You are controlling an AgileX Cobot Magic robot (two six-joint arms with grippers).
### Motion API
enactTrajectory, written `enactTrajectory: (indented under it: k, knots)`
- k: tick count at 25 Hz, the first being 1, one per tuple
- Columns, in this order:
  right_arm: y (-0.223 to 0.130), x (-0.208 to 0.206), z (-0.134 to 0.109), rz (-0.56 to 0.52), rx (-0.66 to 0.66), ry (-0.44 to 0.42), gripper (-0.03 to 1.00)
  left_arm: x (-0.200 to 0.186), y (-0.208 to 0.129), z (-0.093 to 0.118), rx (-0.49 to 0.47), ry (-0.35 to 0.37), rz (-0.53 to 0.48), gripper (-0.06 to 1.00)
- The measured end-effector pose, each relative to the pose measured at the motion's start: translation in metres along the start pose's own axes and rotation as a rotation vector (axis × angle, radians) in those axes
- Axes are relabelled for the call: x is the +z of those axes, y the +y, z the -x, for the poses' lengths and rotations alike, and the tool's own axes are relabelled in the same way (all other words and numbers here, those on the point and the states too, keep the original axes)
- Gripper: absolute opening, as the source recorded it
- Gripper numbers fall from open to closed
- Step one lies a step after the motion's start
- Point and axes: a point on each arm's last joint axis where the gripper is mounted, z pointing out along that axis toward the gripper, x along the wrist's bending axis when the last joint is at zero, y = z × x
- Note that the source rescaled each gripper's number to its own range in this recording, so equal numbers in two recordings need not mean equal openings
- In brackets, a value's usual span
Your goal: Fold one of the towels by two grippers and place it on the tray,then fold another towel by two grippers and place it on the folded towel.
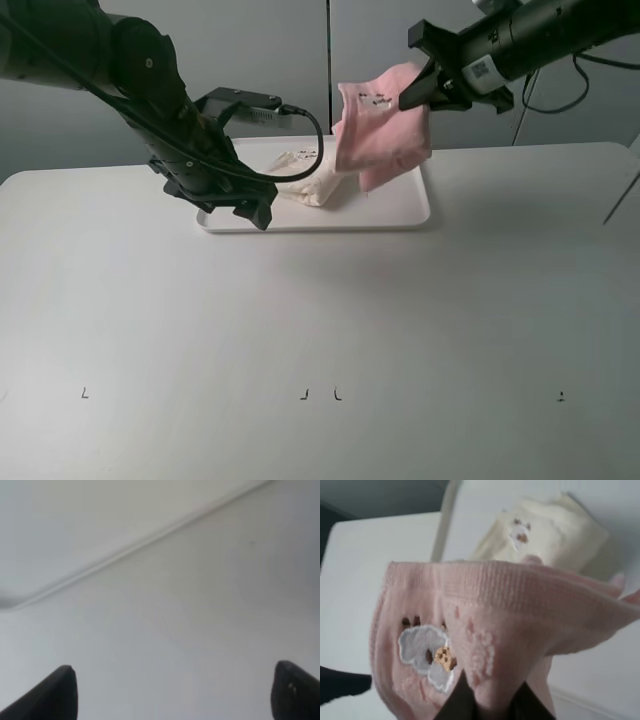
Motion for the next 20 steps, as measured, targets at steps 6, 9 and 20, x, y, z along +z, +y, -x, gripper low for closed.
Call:
enactTrajectory:
  k: [6, 9, 20]
  knots:
    - [0.042, 0.040, -0.022, -0.010, 0.062, 0.171, 0.07, -0.007, -0.012, 0.001, -0.026, -0.019, 0.068, 0.99]
    - [0.053, 0.062, -0.027, 0.003, 0.108, 0.260, 0.07, -0.007, -0.015, 0.000, -0.028, -0.019, 0.070, 0.99]
    - [0.049, 0.125, 0.014, 0.038, 0.312, 0.296, 0.07, -0.007, -0.013, 0.000, -0.029, -0.021, 0.105, 0.99]
